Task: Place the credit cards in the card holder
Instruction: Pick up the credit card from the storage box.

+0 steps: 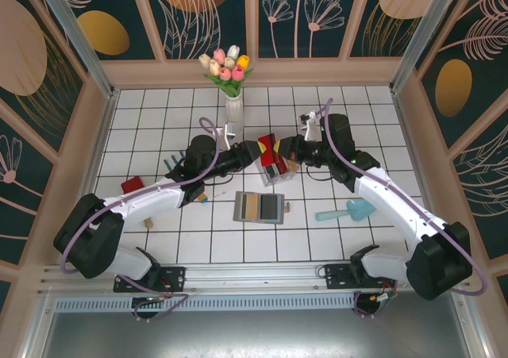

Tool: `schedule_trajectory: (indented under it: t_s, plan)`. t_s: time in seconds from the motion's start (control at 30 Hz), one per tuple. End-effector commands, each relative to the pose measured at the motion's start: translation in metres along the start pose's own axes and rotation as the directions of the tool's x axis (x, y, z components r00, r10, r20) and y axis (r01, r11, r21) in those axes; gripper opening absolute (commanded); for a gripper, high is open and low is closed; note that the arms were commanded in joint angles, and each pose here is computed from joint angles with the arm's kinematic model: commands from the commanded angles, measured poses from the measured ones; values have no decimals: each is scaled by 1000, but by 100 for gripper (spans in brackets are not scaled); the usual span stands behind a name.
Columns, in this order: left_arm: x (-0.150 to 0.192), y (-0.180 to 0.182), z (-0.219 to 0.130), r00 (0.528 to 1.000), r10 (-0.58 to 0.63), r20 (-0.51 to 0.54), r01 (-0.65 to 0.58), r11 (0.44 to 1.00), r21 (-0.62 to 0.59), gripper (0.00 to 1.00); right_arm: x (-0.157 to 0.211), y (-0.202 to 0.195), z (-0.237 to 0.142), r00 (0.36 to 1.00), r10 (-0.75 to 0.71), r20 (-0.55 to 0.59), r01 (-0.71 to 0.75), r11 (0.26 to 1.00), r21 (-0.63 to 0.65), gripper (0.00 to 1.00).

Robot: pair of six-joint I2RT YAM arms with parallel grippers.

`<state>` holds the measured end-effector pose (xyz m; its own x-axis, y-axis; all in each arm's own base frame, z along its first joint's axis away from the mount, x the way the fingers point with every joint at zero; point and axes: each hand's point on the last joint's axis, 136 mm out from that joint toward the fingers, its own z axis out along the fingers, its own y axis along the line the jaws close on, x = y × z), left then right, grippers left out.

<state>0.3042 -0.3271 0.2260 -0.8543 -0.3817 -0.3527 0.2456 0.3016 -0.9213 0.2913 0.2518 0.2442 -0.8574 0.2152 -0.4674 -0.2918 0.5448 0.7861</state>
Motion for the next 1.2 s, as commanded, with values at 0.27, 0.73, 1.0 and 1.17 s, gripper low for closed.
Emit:
schedule_trajectory:
  t_s: [0.27, 0.73, 1.0, 1.17]
  plan:
    - [-1, -32, -6, 999, 31, -12, -28, 988, 150, 6, -3, 6, -9, 999, 36, -3, -36, 988, -152, 4]
    - [7, -41, -6, 996, 58, -65, -45, 982, 181, 3, 10, 18, -20, 998, -36, -45, 24, 968, -250, 20]
    - [11, -41, -4, 994, 58, -96, -39, 982, 187, 5, 10, 17, -21, 998, -56, -42, 45, 971, -237, 11]
    - [8, -8, -5, 997, 47, -63, -47, 999, 11, 41, 13, -18, -17, 1000, -15, -23, 14, 999, -33, 3]
